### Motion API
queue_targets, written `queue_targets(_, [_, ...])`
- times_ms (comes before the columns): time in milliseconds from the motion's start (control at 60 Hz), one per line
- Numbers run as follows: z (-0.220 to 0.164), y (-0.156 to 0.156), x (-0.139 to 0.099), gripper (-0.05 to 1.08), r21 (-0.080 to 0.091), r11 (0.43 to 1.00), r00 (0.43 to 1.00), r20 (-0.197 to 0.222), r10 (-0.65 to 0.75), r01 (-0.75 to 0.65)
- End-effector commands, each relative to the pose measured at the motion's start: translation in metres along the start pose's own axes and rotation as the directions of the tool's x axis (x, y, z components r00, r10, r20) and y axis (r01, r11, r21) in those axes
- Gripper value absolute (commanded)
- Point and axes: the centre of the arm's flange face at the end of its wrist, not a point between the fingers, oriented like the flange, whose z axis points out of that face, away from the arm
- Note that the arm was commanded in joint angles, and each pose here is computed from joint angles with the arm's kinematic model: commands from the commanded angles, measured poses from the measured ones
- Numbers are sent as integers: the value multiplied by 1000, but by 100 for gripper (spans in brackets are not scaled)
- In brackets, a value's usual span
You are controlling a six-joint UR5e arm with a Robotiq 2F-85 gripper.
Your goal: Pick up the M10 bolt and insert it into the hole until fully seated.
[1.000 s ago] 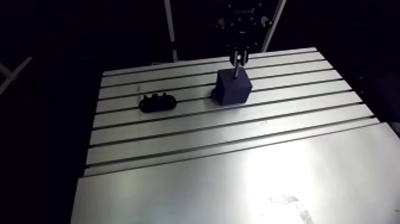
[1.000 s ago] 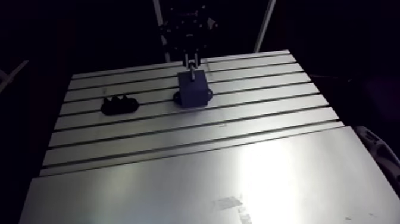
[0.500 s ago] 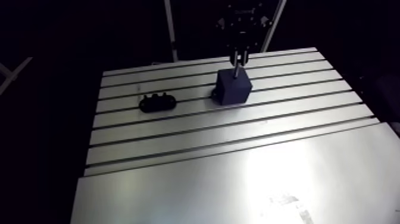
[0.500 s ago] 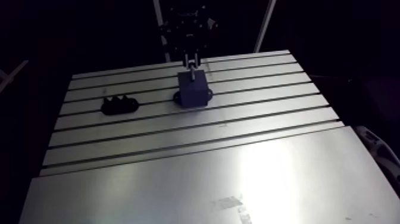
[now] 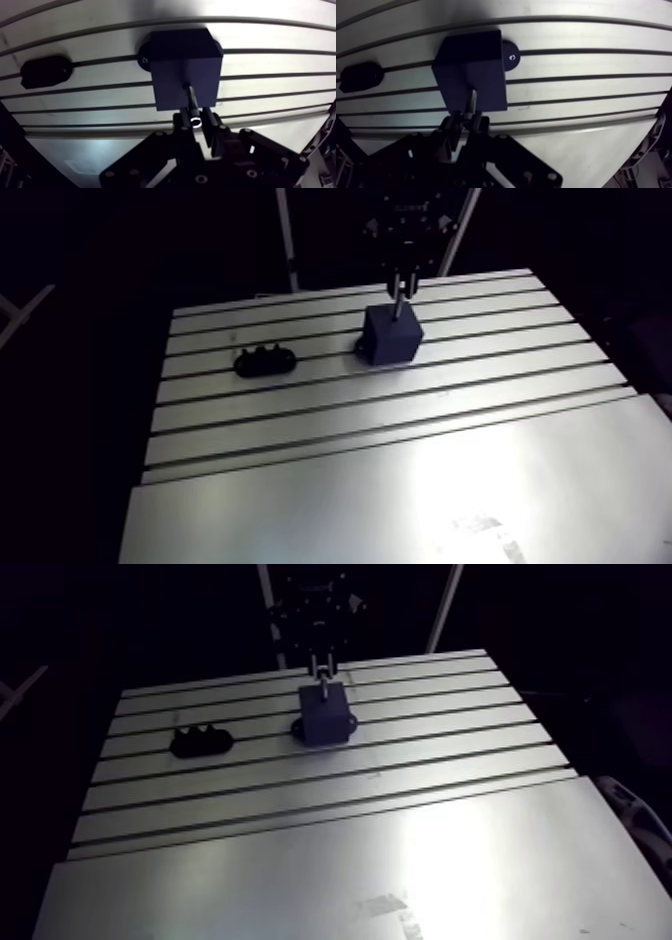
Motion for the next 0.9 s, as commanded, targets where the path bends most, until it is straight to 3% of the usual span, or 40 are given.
queue_targets(17, [-3,-1,-2,108,-1,1000,1000,-4,-2,2])
queue_targets(900, [4,-2,-3,108,-1,1000,1000,14,-4,4])
